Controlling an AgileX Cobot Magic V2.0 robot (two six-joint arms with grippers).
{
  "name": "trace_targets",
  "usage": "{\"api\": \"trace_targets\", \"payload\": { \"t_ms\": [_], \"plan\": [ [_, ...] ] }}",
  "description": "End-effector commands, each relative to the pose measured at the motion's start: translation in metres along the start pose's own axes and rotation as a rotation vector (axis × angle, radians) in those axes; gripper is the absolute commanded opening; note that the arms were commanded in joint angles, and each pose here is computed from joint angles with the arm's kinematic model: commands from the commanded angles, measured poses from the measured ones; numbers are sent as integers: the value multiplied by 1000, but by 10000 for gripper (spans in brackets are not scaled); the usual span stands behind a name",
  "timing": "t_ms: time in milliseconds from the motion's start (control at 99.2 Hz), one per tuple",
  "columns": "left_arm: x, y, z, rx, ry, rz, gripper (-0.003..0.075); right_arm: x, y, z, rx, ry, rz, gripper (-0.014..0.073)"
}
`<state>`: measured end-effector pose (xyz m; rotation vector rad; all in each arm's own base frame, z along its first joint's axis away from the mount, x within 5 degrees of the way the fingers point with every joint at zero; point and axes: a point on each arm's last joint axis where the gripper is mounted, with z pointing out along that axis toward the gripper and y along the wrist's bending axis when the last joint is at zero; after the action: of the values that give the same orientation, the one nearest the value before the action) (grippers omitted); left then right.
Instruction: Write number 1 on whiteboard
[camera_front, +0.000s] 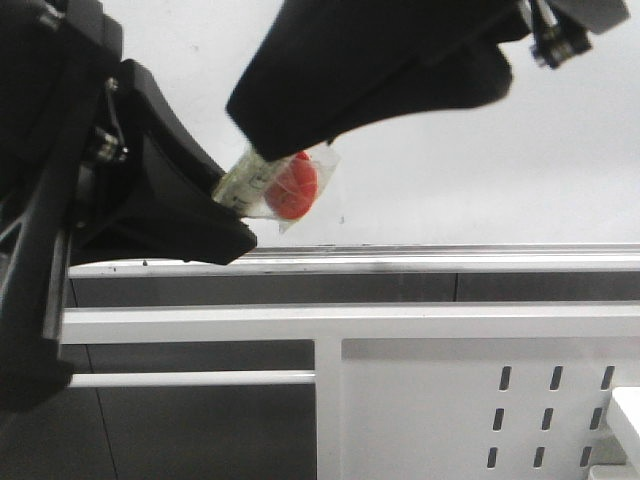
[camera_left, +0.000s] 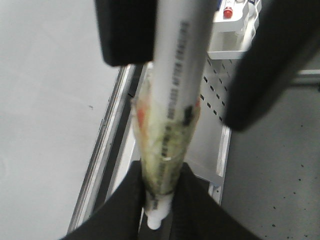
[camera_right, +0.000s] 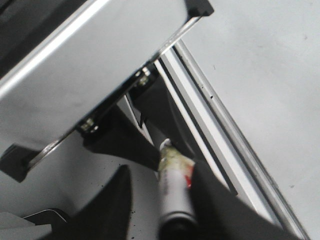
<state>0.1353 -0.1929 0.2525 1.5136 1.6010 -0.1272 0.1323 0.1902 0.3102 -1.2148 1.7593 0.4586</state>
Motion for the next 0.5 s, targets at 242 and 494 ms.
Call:
{"api": "trace_targets", "payload": {
  "t_ms": [242,494],
  "plan": [
    [-17,8,-13,-38,-112,3,140,-17,-4,-8,32,-103,-21,-75],
    [-19,14,-35,-69,-147,-63,491,-18,-4,-9,33,-112,2,-75]
  ]
}}
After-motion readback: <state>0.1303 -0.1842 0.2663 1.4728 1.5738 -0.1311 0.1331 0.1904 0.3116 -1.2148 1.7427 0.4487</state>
